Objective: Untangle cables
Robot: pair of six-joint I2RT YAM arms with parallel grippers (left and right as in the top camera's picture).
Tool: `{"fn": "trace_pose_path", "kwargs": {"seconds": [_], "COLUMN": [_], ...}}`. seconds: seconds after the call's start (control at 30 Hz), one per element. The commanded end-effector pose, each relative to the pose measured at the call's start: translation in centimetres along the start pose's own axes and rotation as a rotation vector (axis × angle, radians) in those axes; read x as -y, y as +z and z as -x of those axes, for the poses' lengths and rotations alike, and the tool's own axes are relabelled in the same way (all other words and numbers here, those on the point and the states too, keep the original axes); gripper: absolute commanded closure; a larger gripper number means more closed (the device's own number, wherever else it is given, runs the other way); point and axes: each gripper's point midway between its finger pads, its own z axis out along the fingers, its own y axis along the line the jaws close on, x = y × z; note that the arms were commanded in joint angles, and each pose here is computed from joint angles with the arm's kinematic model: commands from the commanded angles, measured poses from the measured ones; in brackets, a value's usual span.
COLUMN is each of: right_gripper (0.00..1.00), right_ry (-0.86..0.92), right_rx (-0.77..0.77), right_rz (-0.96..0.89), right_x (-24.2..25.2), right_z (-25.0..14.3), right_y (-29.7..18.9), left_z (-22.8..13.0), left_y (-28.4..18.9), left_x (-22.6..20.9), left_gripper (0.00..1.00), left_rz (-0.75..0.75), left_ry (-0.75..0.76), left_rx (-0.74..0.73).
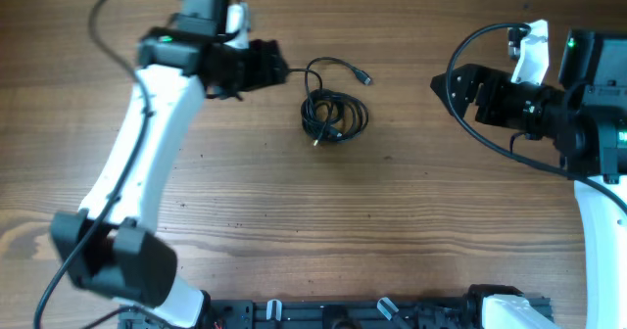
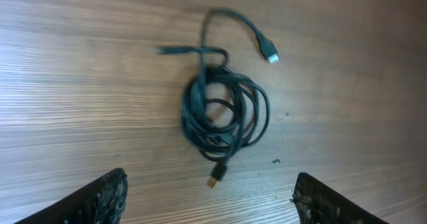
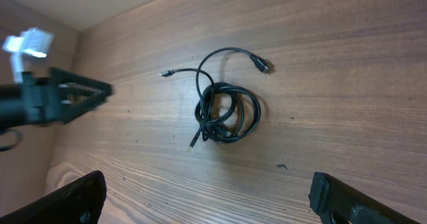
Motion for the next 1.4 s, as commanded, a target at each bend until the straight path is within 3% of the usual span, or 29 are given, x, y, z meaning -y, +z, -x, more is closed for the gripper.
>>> {"fn": "trace_pose_path", "kwargs": {"seconds": [0.0, 0.07, 0.17, 0.37, 0.47, 0.57, 0.87, 1.07, 1.17, 1.27, 1.37], "right_gripper": [0.0, 0.0, 0.0, 0.0, 0.0, 0.0, 0.01, 0.0, 0.0, 0.0, 0.0], "right_ry": [0.012, 0.013, 0.015, 0.022, 0.027, 0.027, 0.03, 0.03, 0.029, 0.029, 0.029], "right_rx": [-0.013, -0.015, -0.011, -0.02, -0.021, -0.021, -0.021, -0.021, -0.019, -0.019, -0.02], "right_rz": [-0.003, -0.007, -0.046, -0.066, -0.066, -0.066, -0.066, -0.066, -0.066, -0.066, -0.067], "right_x": [0.0, 0.2, 0.8, 1.2, 1.2, 1.2, 1.2, 1.2, 1.2, 1.2, 1.2], "right_z": [0.2, 0.2, 0.2, 0.0, -0.1, -0.1, -0.1, -0.1, 0.0, 0.0, 0.0], "right_y": [0.4, 0.5, 0.5, 0.5, 0.5, 0.5, 0.5, 0.5, 0.5, 0.5, 0.5], "left_z": [-1.3, -1.9, -2.6, -2.9, -3.8, -4.4, -4.8, -5.7, -6.1, -6.8, -8.4], "left_y": [4.0, 5.8, 8.6, 12.6, 14.4, 15.6, 18.7, 20.5, 20.9, 21.0, 21.1], "left_x": [1.7, 2.1, 0.9, -1.5, -2.4, -3.1, -4.0, -5.0, -5.1, -4.4, -2.9], "left_gripper": [0.21, 0.28, 0.47, 0.48, 0.58, 0.6, 0.57, 0.74, 0.96, 0.93, 0.76], "left_rz": [0.053, 0.067, 0.14, 0.226, 0.258, 0.278, 0.286, 0.306, 0.313, 0.314, 0.296], "left_ry": [-0.009, 0.011, -0.044, -0.158, -0.224, -0.238, -0.238, -0.242, -0.24, -0.251, -0.24], "left_rx": [-0.047, -0.072, -0.103, -0.124, -0.155, -0.18, -0.193, -0.222, -0.233, -0.244, -0.291]}}
